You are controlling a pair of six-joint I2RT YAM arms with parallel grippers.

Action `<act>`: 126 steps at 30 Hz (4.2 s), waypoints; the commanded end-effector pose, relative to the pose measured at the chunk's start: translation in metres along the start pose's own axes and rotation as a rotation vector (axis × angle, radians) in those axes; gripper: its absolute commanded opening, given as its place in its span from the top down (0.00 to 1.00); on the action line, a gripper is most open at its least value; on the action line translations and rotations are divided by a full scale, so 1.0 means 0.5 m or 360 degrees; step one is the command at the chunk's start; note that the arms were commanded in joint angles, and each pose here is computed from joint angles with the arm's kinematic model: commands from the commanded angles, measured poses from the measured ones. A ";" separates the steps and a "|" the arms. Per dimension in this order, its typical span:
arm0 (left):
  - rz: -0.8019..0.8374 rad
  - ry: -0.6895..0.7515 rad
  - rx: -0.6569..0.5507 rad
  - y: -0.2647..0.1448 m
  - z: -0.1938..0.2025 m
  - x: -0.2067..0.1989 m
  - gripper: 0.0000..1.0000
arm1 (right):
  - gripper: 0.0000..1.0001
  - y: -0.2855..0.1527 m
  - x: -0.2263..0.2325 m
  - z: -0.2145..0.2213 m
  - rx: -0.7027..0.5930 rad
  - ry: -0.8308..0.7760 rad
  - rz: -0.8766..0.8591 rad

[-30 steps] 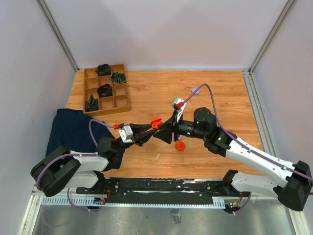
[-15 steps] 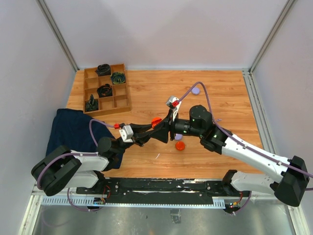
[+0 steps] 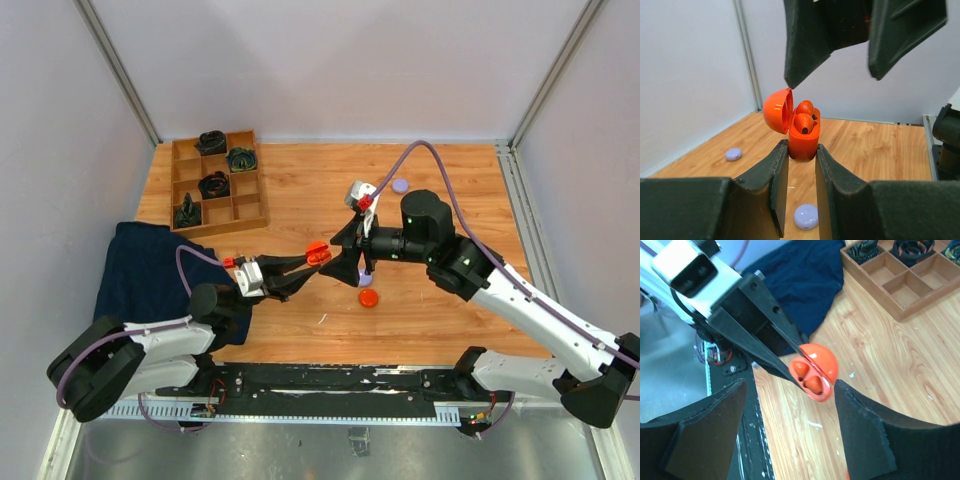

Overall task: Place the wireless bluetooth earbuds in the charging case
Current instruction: Place the earbud in the charging case, then close the charging case at the center of the board, then place the charging case at the center of the board, then pick up the charging case at the center of the board.

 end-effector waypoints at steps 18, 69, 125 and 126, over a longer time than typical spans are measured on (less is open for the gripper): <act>0.0260 0.0013 0.0069 0.014 -0.015 -0.029 1.00 | 0.13 0.022 -0.007 0.041 0.0404 -0.0080 -0.0280; -0.0255 -0.1709 0.1999 -0.057 0.311 -0.133 0.89 | 0.15 -0.076 -0.216 0.214 0.0316 0.0369 0.0729; -0.1152 -0.0611 0.1468 -0.071 0.062 0.232 0.01 | 0.21 -0.069 -0.897 0.135 0.0052 0.0621 0.1862; -0.1168 -0.0608 0.1440 -0.072 0.058 0.234 0.01 | 0.21 -0.068 -0.910 0.139 0.0054 0.0635 0.1880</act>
Point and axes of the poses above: each gripper's point midway between its finger pads, its own y axis out along the fingers, its own x axis along the line the jaws close on, z = x × y, the point moved 5 cm from there along -y, back along the fingers, and after that the axes turned 12 degrees about y, right-handed, at the moved point
